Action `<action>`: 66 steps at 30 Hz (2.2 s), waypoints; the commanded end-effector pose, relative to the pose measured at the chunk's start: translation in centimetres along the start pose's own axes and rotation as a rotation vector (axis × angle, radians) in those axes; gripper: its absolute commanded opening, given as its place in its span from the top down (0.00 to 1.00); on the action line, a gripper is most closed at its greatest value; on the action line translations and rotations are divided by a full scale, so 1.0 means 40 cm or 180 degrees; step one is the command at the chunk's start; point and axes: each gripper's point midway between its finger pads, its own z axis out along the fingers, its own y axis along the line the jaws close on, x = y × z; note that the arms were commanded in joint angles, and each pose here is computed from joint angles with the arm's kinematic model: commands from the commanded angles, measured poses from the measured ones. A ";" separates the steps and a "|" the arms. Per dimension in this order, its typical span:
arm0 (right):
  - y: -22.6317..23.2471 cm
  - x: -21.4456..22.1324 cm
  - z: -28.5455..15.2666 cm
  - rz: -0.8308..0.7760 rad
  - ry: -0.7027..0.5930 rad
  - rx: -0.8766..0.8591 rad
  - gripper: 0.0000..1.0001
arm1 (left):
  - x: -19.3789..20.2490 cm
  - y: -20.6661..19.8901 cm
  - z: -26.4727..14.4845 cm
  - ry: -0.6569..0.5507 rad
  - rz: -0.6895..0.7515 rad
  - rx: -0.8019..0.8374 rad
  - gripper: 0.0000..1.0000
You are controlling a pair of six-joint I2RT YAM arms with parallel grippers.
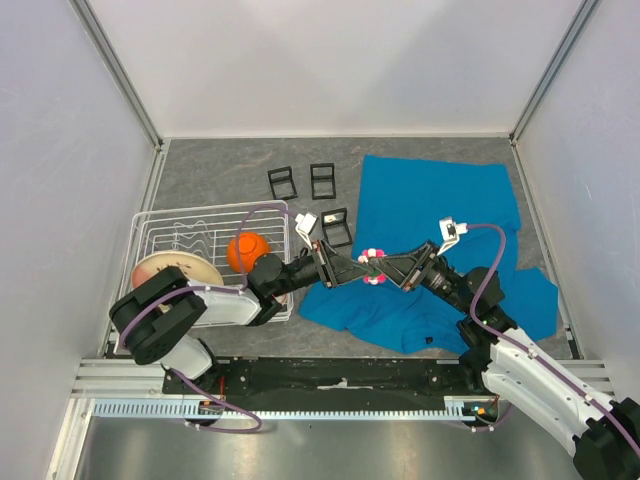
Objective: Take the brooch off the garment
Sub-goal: Close the brooch.
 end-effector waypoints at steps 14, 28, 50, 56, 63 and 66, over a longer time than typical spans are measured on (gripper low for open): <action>0.049 0.010 0.001 -0.0256 0.0186 -0.0293 1.00 | 0.016 -0.154 0.013 0.0316 0.0276 0.0920 0.73; 0.053 0.013 -0.003 -0.0357 0.0259 -0.0287 1.00 | 0.015 -0.116 0.020 0.0451 0.0326 0.0589 0.75; 0.036 0.021 0.004 -0.0356 0.0339 -0.0187 1.00 | 0.009 -0.110 0.026 0.0433 0.0376 0.0470 0.65; 0.034 0.013 0.001 -0.0386 0.0291 -0.0147 1.00 | 0.011 -0.111 0.023 0.0436 0.0383 0.0476 0.58; 0.016 0.001 0.000 -0.0387 0.0210 0.0019 1.00 | 0.031 -0.091 -0.035 0.0397 0.0374 0.0322 0.31; 0.010 -0.007 0.003 -0.0399 0.0202 0.0098 1.00 | 0.040 -0.079 -0.059 0.0394 0.0429 0.0213 0.29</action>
